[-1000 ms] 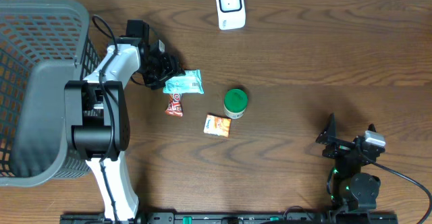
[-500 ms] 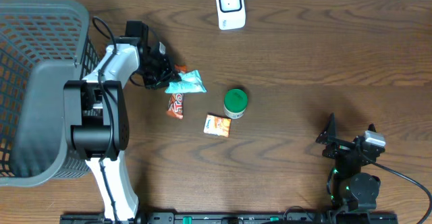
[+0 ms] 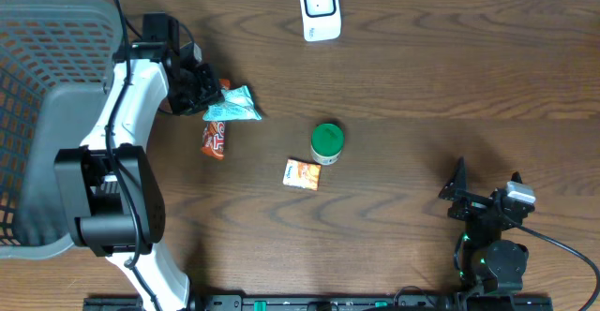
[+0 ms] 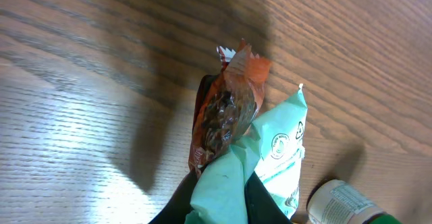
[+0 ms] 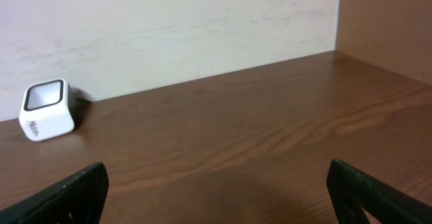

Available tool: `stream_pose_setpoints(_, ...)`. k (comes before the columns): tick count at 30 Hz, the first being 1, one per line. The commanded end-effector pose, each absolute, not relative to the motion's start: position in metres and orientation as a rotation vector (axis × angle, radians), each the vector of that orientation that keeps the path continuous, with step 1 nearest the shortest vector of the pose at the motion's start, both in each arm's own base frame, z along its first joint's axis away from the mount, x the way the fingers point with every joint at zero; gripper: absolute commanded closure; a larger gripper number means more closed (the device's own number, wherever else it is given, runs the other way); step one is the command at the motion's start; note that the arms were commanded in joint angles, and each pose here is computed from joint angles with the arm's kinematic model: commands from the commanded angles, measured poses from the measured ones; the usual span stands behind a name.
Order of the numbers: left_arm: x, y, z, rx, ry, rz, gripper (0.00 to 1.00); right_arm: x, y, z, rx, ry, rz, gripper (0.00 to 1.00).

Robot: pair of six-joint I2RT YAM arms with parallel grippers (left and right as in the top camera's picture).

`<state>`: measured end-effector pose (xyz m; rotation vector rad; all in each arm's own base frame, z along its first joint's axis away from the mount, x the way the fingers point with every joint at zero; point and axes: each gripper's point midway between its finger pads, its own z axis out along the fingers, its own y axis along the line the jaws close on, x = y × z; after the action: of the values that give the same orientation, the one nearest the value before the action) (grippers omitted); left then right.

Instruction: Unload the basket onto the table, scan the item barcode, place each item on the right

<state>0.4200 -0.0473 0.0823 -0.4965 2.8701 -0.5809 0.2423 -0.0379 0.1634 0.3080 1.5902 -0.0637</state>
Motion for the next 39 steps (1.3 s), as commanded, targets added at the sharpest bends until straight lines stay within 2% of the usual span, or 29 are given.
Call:
stream_pose_setpoints(1, 0.421, -0.051, 0.085, -0.457, 2.871, -0.561, 0.90, 0.242, -0.039, 0.162, 0.300, 1.594, -0.079, 0.01)
stream_pose_setpoints(4, 0.420, -0.059, 0.086, -0.430, 2.878, -0.564, 0.83, 0.242, -0.039, 0.162, 0.300, 1.594, -0.079, 0.01)
stream_pose_setpoints(7, 0.419, -0.069, 0.085, -0.397, 2.885, -0.569, 0.83, 0.242, -0.039, 0.162, 0.300, 1.594, -0.079, 0.01)
stream_pose_setpoints(8, 0.419, -0.073, 0.084, -0.384, 2.884, -0.570, 0.77, 0.242, -0.039, 0.162, 0.300, 1.594, -0.079, 0.01)
stream_pose_setpoints(9, 0.419, -0.078, 0.083, -0.375, 2.883, -0.574, 0.75, 0.242, -0.039, 0.162, 0.300, 1.594, -0.079, 0.01)
stream_pose_setpoints(14, 0.425, -0.101, 0.083, -0.303, 2.857, -0.590, 0.74, 0.242, -0.039, 0.162, 0.300, 1.594, -0.079, 0.01)
stream_pose_setpoints(16, 0.427, -0.107, 0.084, -0.280, 2.848, -0.594, 0.75, 0.242, -0.039, 0.162, 0.300, 1.594, -0.079, 0.01)
stream_pose_setpoints(19, 0.427, -0.111, 0.084, -0.288, 2.845, -0.600, 0.92, 0.242, -0.039, 0.162, 0.300, 1.594, -0.079, 0.01)
stream_pose_setpoints(31, 0.419, -0.120, 0.070, -0.308, 2.881, -0.606, 0.91, 0.242, -0.039, 0.162, 0.300, 1.594, -0.079, 0.01)
stream_pose_setpoints(33, 0.414, -0.125, 0.063, -0.314, 2.905, -0.606, 0.57, 0.242, -0.039, 0.162, 0.300, 1.594, -0.079, 0.01)
stream_pose_setpoints(34, 0.411, -0.127, 0.059, -0.335, 2.919, -0.607, 0.44, 0.242, -0.039, 0.162, 0.300, 1.594, -0.079, 0.01)
stream_pose_setpoints(35, 0.407, -0.130, 0.052, -0.379, 2.939, -0.606, 0.36, 0.242, -0.039, 0.162, 0.300, 1.594, -0.079, 0.01)
stream_pose_setpoints(39, 0.393, -0.126, 0.024, -0.614, 2.993, -0.552, 0.29, 0.242, -0.039, 0.162, 0.300, 1.594, -0.079, 0.01)
